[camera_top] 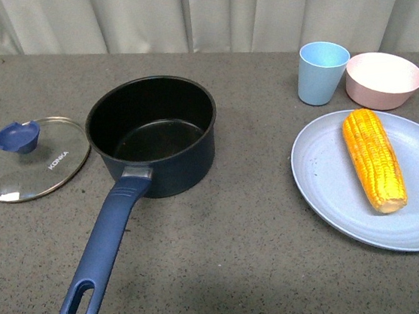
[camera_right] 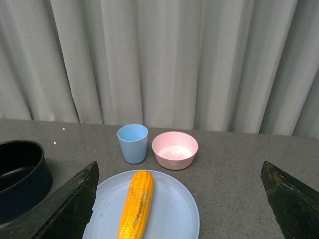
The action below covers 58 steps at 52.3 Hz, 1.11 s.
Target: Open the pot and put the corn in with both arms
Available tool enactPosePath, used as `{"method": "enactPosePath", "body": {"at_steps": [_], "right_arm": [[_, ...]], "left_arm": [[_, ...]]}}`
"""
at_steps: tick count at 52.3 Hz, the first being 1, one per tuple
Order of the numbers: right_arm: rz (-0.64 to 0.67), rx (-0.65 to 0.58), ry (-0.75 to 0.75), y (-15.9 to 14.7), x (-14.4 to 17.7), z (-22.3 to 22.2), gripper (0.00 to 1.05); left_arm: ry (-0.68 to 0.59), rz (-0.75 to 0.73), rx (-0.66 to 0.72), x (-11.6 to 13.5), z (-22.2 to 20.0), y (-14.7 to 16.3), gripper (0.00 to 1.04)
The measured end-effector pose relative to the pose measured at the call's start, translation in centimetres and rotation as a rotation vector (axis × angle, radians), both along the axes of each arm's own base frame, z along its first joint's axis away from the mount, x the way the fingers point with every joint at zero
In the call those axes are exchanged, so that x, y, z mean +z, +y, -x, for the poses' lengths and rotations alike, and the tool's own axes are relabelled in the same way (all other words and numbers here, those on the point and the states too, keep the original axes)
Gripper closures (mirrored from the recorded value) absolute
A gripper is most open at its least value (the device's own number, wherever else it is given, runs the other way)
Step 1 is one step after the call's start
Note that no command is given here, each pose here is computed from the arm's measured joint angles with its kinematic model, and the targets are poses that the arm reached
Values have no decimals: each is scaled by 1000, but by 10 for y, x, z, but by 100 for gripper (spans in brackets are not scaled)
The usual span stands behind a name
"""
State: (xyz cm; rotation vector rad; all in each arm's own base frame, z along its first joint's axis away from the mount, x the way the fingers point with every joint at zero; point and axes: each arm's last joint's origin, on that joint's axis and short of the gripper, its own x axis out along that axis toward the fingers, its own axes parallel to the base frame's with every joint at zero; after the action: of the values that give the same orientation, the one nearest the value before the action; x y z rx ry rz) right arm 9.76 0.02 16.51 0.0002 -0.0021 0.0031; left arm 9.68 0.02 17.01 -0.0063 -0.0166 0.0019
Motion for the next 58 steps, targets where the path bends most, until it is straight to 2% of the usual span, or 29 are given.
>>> {"method": "enactPosePath", "body": {"at_steps": [3, 6, 9, 20, 27, 39, 58], "right_arm": [[27, -36, 30, 0, -1, 0, 9], [66, -93, 126, -2, -3, -3, 9], [56, -109, 214, -6, -5, -12, 9], [-33, -47, 307, -5, 2, -54, 9], [-86, 13, 491, 1, -7, -96, 9], [-166, -50, 781, 7, -44, -173, 9], [-126, -15, 909, 26, -78, -212, 9]], "left_arm": [[0, 0, 0, 0, 0, 0, 85], [0, 0, 0, 0, 0, 0, 76], [0, 0, 0, 0, 0, 0, 62], [0, -1, 0, 0, 0, 0, 28], [0, -1, 0, 0, 0, 0, 7], [0, -2, 0, 0, 0, 0, 7], [0, -2, 0, 0, 0, 0, 7]]}}
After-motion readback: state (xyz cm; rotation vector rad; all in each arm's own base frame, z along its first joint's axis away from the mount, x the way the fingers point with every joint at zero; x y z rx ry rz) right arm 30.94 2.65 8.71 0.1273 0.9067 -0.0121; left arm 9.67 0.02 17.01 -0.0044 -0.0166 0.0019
